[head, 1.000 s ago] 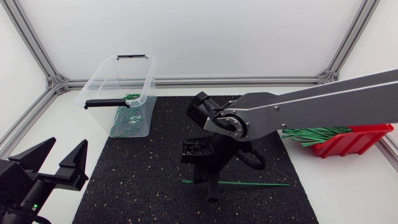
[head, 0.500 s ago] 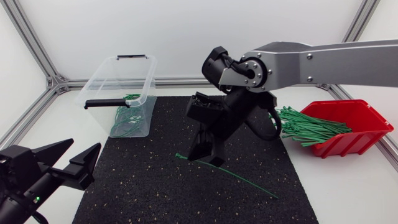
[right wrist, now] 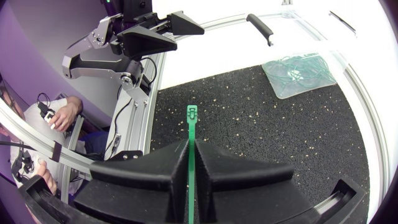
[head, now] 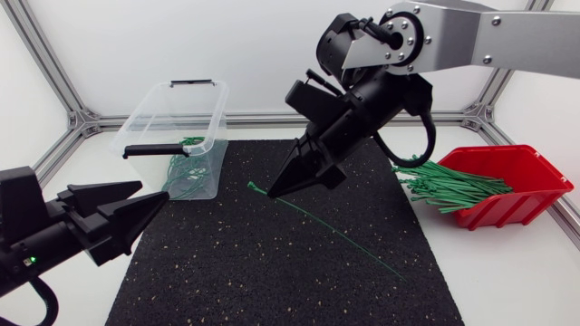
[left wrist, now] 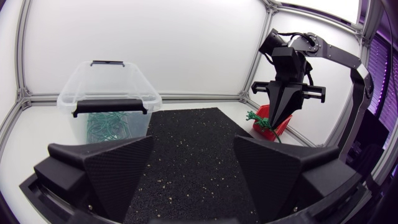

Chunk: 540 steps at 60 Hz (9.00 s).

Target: Take a green cable tie from the red box, thread the tail through the head to close it, then place it in the transparent bin on the left.

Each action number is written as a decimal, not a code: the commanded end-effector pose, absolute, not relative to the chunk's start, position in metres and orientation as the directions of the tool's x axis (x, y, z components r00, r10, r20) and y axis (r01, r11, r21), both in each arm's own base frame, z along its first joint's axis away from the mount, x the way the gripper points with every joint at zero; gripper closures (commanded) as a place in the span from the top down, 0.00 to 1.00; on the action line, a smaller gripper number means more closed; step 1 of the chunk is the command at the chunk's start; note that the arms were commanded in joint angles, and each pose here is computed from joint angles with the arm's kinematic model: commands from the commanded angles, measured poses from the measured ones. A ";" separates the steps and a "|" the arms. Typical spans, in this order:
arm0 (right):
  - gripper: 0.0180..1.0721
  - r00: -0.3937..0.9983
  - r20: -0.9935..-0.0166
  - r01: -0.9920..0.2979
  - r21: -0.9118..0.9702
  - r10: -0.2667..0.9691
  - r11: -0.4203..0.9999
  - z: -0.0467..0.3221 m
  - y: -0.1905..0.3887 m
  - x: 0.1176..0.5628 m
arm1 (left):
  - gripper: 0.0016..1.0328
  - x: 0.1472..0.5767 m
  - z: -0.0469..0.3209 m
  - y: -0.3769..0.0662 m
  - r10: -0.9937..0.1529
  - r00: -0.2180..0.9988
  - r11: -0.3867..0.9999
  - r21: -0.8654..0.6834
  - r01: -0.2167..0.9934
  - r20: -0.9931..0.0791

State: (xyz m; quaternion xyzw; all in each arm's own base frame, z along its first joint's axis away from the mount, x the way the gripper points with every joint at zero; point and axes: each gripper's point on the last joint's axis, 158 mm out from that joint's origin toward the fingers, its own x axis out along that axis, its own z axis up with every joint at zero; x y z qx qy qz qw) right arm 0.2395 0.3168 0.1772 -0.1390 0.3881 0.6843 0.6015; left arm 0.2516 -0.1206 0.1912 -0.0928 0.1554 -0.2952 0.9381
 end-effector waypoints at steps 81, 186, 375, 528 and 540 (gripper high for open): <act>0.10 -0.491 -0.437 -0.808 0.551 0.754 -0.207 0.208 0.352 0.230 | 0.83 0.251 0.215 -0.204 -0.951 0.285 0.275 0.092 0.957 -0.116; 0.10 -0.585 -0.235 -0.714 0.604 0.776 -0.355 0.214 0.359 0.226 | 0.42 0.232 0.226 -0.228 -0.999 0.012 0.011 0.030 0.999 -0.034; 0.60 0.087 -0.738 -0.980 0.059 0.670 0.192 0.111 0.331 0.329 | 0.03 0.267 0.253 -0.177 -0.979 0.203 0.204 -0.106 0.973 -0.020; 0.14 0.500 -0.621 -0.853 -0.233 0.604 0.467 0.141 0.386 0.280 | 0.07 0.307 0.242 -0.200 -0.933 0.348 0.359 -0.225 0.906 -0.090; 0.14 0.500 -0.620 -0.852 -0.225 0.605 0.473 0.143 0.387 0.281 | 0.09 0.304 0.241 -0.203 -0.936 0.339 0.351 -0.230 0.908 -0.088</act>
